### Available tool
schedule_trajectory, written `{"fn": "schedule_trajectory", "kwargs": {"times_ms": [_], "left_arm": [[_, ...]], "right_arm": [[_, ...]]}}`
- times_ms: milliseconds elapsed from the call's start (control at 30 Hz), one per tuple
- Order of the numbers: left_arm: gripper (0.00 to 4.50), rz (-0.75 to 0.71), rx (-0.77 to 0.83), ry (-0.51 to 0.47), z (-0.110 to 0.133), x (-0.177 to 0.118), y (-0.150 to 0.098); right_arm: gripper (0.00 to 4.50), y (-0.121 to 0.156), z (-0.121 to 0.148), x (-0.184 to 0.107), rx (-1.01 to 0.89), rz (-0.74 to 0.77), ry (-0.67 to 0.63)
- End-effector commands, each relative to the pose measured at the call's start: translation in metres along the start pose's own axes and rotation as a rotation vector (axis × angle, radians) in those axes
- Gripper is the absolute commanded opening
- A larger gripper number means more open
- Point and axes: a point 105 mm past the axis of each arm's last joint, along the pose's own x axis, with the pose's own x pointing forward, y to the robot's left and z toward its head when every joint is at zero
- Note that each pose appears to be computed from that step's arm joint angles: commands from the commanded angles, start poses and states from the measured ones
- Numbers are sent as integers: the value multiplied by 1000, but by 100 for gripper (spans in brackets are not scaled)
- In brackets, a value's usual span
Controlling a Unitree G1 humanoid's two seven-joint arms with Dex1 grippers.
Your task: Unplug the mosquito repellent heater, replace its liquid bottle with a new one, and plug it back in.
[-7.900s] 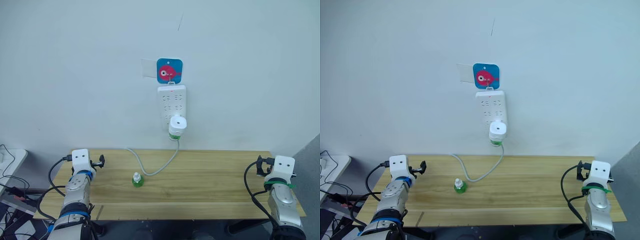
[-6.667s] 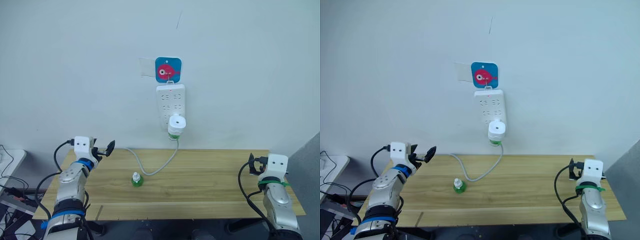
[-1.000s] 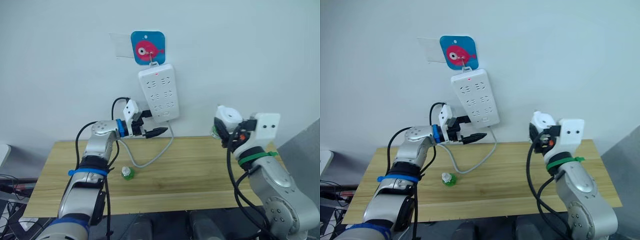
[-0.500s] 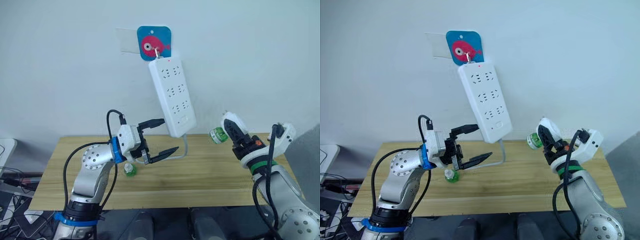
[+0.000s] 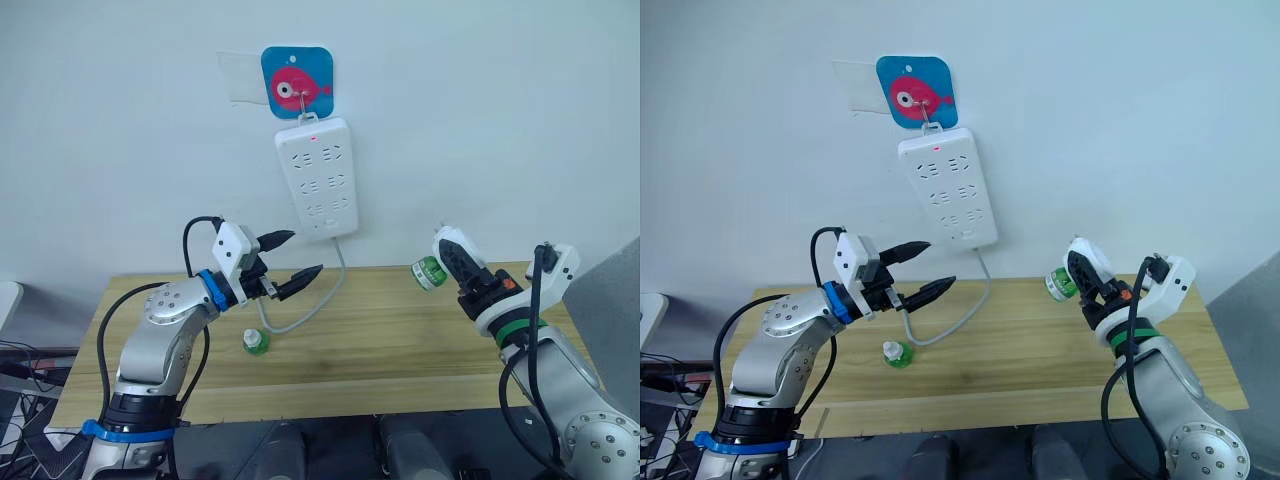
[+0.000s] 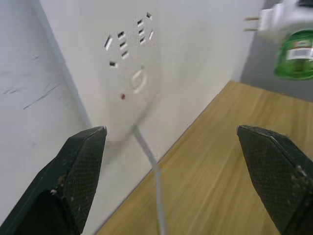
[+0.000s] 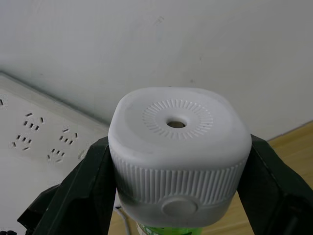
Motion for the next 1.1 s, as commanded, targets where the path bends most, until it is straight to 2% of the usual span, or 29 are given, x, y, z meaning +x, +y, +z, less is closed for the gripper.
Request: {"fn": "schedule_trajectory", "kwargs": {"times_ms": [33, 100, 200, 367, 467, 633, 1100], "left_arm": [[449, -14, 165, -58, 18, -21, -7], [449, -83, 233, -91, 22, -26, -22], [449, -266, 333, -191, 30, -23, -58], [449, -445, 419, -304, 24, 6, -82], [449, -439, 428, -358, 27, 28, -81], [449, -459, 419, -421, 30, 51, -93], [449, -454, 414, -489, 38, 80, -99]], "right_arm": [[294, 6, 9, -2, -5, 36, -37], [294, 7, 9, -2, -10, 41, -37], [294, 14, 8, -2, -1, 69, -28], [294, 31, 6, -6, 172, 147, -11], [294, 37, 5, -12, 316, 172, -9], [294, 39, 13, -17, 520, 170, -66], [294, 32, 2, -12, 509, 155, -57]]}}
